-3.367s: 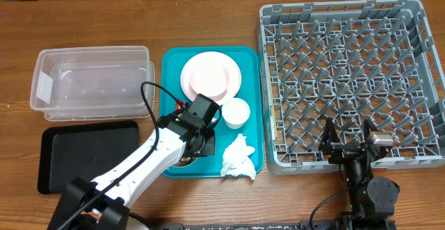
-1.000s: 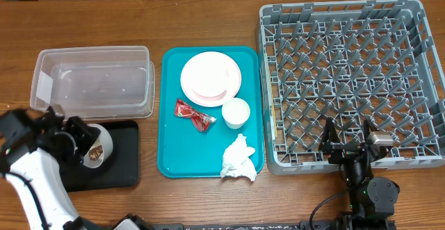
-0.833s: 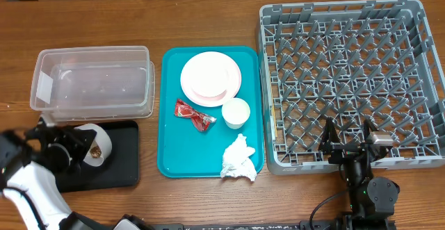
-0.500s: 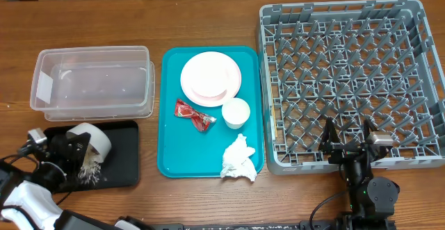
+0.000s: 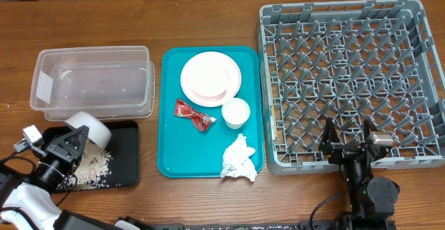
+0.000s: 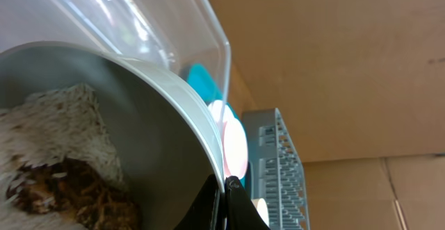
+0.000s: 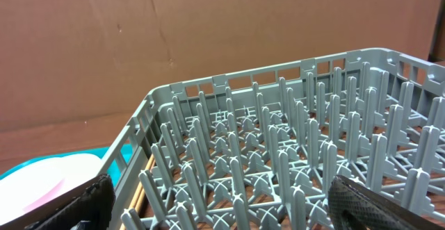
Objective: Sort waste into correct bins and load items into the dishwasher
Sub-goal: 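Tilt the bowl with the left gripper to dump food onto black tray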
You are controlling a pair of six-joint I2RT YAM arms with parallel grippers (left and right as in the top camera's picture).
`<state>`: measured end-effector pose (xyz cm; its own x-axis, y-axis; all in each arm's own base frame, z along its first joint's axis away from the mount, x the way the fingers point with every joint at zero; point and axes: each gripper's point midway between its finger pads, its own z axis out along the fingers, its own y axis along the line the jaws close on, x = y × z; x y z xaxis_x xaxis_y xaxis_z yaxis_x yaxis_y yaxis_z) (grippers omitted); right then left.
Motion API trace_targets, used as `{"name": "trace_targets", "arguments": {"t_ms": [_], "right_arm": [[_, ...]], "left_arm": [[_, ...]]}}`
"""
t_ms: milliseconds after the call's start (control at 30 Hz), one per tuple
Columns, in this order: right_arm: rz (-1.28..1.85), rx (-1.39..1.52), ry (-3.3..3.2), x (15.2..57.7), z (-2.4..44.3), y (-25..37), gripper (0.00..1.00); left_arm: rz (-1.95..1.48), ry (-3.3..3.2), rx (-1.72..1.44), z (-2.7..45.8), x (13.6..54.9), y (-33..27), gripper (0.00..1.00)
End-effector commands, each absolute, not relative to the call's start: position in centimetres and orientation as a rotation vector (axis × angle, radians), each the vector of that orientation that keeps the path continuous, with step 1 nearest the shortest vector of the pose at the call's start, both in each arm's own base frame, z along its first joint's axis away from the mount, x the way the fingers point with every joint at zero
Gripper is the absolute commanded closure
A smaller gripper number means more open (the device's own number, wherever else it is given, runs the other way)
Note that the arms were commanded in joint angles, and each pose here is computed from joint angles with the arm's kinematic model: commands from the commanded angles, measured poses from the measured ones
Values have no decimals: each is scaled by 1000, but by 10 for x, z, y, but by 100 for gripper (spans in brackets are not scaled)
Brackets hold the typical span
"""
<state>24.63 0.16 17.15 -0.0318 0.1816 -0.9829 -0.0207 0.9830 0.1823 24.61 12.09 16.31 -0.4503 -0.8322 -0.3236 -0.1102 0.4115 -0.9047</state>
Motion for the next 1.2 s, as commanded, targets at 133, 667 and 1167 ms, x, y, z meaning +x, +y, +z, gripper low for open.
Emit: {"name": "trace_targets", "arguments": {"t_ms": [133, 667, 1167], "right_arm": [[166, 129, 1589, 246, 170, 2, 0], [166, 129, 1589, 246, 170, 2, 0], [166, 129, 1589, 246, 170, 2, 0]], "left_arm": [[-1196, 1721, -706, 189, 245, 109, 96], [-1322, 1655, -768, 198, 241, 99, 96], [-1499, 1549, -881, 212, 240, 95, 96]]}}
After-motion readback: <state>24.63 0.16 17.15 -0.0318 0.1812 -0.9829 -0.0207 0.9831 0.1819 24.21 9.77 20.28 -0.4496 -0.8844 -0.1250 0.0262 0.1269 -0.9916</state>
